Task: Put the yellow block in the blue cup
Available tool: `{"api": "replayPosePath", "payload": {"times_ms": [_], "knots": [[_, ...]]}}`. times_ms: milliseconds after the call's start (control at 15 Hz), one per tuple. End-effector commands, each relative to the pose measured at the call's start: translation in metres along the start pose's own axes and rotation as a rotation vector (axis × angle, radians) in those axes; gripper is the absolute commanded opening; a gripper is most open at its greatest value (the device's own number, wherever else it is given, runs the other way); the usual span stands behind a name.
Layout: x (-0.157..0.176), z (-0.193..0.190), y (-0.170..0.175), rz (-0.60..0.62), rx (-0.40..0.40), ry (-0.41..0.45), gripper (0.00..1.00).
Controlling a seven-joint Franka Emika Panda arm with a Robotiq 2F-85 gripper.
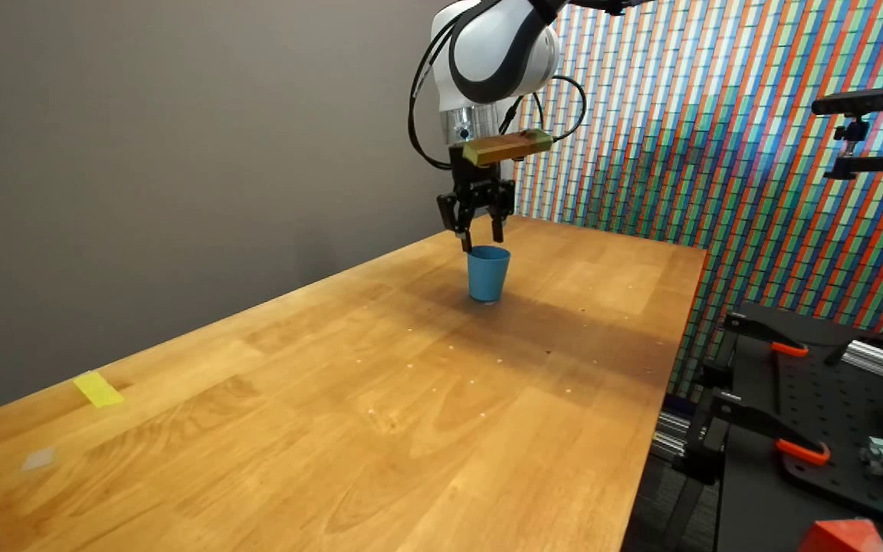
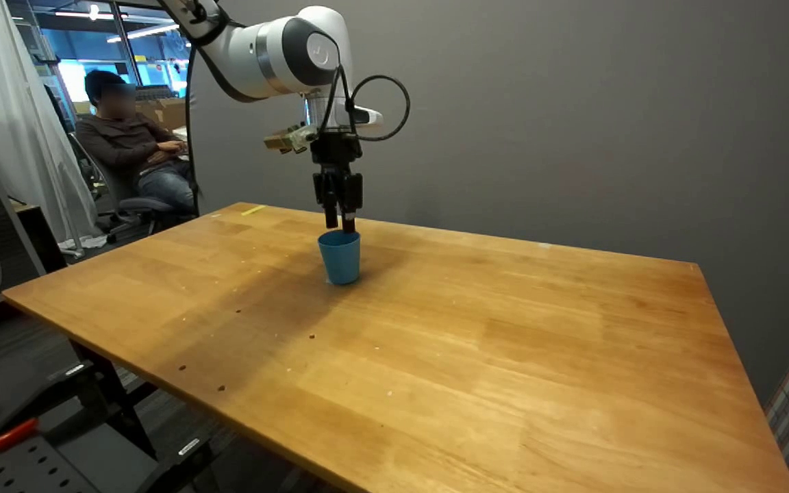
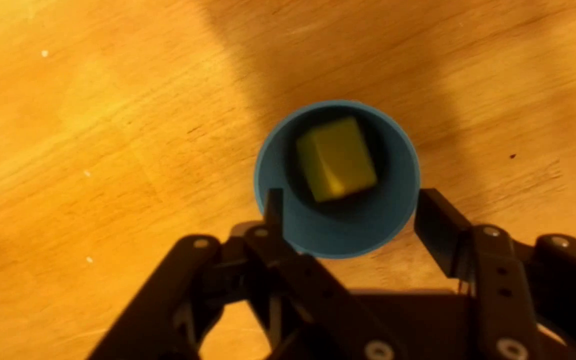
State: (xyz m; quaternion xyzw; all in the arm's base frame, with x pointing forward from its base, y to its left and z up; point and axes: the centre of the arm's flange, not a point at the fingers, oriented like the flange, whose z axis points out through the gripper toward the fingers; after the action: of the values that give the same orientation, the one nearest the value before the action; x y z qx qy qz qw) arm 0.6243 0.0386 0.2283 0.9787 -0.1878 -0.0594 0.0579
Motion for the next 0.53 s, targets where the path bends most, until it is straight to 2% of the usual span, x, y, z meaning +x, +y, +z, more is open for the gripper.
{"api": "replayPosePath", "payload": {"times_ms": [0, 133, 467], "knots": [[-0.016, -0.030, 0.001, -0.049, 0.079, 0.051, 1.00], [-0.030, -0.053, 0.008, -0.065, 0.097, 0.077, 1.00], [-0.072, -0.144, 0.031, -0.193, 0.078, 0.210, 1.00]]}}
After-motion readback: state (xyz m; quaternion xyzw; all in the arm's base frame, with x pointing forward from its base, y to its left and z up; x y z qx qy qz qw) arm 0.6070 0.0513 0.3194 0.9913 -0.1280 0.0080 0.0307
